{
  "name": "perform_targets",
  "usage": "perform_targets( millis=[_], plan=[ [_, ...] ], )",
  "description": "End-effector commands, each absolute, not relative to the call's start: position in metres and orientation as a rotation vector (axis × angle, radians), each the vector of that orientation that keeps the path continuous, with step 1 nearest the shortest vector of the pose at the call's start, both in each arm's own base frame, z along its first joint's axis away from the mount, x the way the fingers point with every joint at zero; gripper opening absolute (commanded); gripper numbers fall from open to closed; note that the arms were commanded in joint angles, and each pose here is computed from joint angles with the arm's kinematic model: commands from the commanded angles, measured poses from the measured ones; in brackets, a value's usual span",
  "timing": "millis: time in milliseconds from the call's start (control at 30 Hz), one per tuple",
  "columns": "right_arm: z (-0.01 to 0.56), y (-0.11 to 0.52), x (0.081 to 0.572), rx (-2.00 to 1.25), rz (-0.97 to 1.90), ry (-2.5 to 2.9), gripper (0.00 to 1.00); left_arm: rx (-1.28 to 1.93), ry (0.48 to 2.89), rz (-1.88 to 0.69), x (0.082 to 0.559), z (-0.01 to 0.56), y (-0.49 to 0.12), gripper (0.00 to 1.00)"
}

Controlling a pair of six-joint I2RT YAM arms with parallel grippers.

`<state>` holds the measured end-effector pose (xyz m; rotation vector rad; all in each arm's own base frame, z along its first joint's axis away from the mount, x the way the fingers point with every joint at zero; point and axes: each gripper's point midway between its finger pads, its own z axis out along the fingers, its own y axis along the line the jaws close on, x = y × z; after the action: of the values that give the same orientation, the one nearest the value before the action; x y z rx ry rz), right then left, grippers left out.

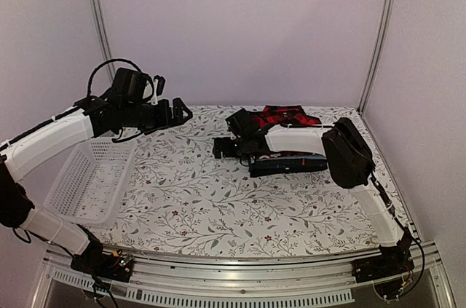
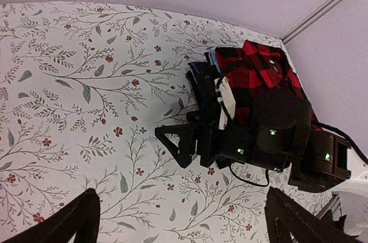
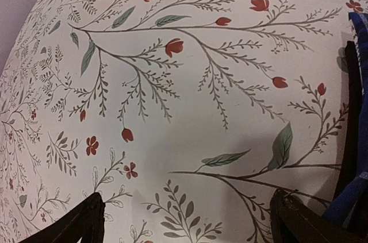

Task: Fold and stack the long sleeve shirts
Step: Move the square-folded shirt to the corner of the board.

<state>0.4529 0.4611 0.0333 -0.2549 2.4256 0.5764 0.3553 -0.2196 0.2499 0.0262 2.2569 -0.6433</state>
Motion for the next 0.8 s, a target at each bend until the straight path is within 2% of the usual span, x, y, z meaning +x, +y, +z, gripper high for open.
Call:
perform_targets(
  millis=[0, 433, 767],
  plan=[
    [0.008, 0.389, 0.474, -0.107, 0.413, 2.523, 0.99, 0.022, 2.252, -0.668, 0.360, 0.250, -0.223, 1.00],
    [0.018, 0.298, 0.513, 0.104, 0.366, 2.523, 0.99, 0.010, 2.255, -0.682, 0.357, 0.252, -0.223, 1.00],
    [0.023, 0.235, 0.520, 0.175, 0.333, 2.518, 0.99, 0.005, 2.265, -0.690, 0.354, 0.249, -0.222, 1.00]
  ],
)
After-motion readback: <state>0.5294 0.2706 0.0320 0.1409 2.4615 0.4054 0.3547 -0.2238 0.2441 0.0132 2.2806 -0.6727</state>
